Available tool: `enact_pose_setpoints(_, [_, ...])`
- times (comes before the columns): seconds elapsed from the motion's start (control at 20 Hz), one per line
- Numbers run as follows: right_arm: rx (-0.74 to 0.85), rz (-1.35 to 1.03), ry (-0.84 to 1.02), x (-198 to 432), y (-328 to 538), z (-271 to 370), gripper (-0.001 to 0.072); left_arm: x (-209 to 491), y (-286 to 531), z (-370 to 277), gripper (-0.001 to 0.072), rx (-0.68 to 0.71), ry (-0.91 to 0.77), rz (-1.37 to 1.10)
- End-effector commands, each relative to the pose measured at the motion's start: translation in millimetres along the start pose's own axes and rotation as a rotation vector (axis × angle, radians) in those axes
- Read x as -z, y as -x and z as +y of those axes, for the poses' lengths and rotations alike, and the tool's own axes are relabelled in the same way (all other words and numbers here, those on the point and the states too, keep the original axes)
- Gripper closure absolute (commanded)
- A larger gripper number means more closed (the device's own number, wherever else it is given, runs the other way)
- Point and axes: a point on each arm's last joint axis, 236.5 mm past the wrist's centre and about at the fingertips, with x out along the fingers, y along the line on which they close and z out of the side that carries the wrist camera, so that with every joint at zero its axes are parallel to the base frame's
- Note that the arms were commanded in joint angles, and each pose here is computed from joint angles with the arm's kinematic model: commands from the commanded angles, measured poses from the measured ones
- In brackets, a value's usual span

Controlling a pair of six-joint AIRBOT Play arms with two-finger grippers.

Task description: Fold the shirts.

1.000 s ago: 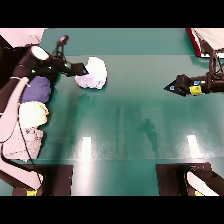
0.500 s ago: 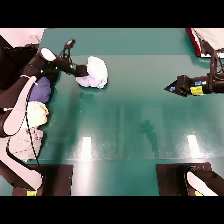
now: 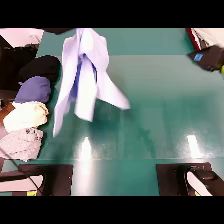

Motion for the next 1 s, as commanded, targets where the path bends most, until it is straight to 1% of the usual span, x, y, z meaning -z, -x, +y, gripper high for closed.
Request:
enact_pose_setpoints(0.0, [-0.017, -0.097, 0.076, -31, 23, 22, 0.0698, -3, 18, -73, 0.0686, 0.106, -0.094, 0.007])
enact_pose_setpoints(0.05, [-0.02, -0.099, 0.082, -33, 26, 24, 0.0698, 17, 5, -71, 0.0686, 0.114, -0.08, 0.074])
enact_pose_setpoints(0.15, [-0.026, -0.07, 0.087, -26, 27, 27, 0.0698, 70, -22, -49, 0.0686, 0.07, -0.036, 0.234])
enact_pose_setpoints(0.25, [-0.027, -0.02, 0.087, -14, 26, 27, 0.0698, 126, -43, -11, 0.0686, -0.015, 0.027, 0.363])
enact_pose_setpoints(0.35, [-0.029, 0.011, 0.088, -7, 26, 27, 0.0698, 179, -54, 40, 0.0681, -0.14, 0.151, 0.462])
enact_pose_setpoints(0.4, [-0.03, 0.024, 0.088, -4, 27, 27, 0.0698, 196, -54, 60, 0.0452, -0.193, 0.207, 0.488])
enact_pose_setpoints(0.45, [-0.03, 0.031, 0.088, -3, 27, 27, 0.0698, 208, -49, 79, 0.0117, -0.244, 0.299, 0.502])
enact_pose_setpoints(0.5, [-0.03, 0.033, 0.088, -2, 27, 27, 0.0698, 212, -40, 92, 0.0053, -0.279, 0.394, 0.494])
enact_pose_setpoints(0.55, [-0.03, 0.035, 0.088, -2, 27, 27, 0.0698, 215, -29, 99, 0.0054, -0.293, 0.464, 0.491])
enact_pose_setpoints(0.65, [-0.03, 0.034, 0.088, -2, 27, 27, 0.0698, 230, -10, 96, 0.0055, -0.265, 0.535, 0.548])
enact_pose_setpoints(0.75, [-0.03, 0.035, 0.088, -2, 27, 27, 0.0698, 261, -9, 76, 0.0055, -0.216, 0.605, 0.61])
enact_pose_setpoints(0.85, [-0.031, 0.042, 0.088, 0, 27, 27, 0.0698, 298, -23, 43, 0.0055, -0.132, 0.718, 0.616])
enact_pose_setpoints(0.95, [-0.03, 0.055, 0.083, 2, 24, 25, 0.0698, 344, -27, 25, 0.0054, -0.153, 0.795, 0.623])
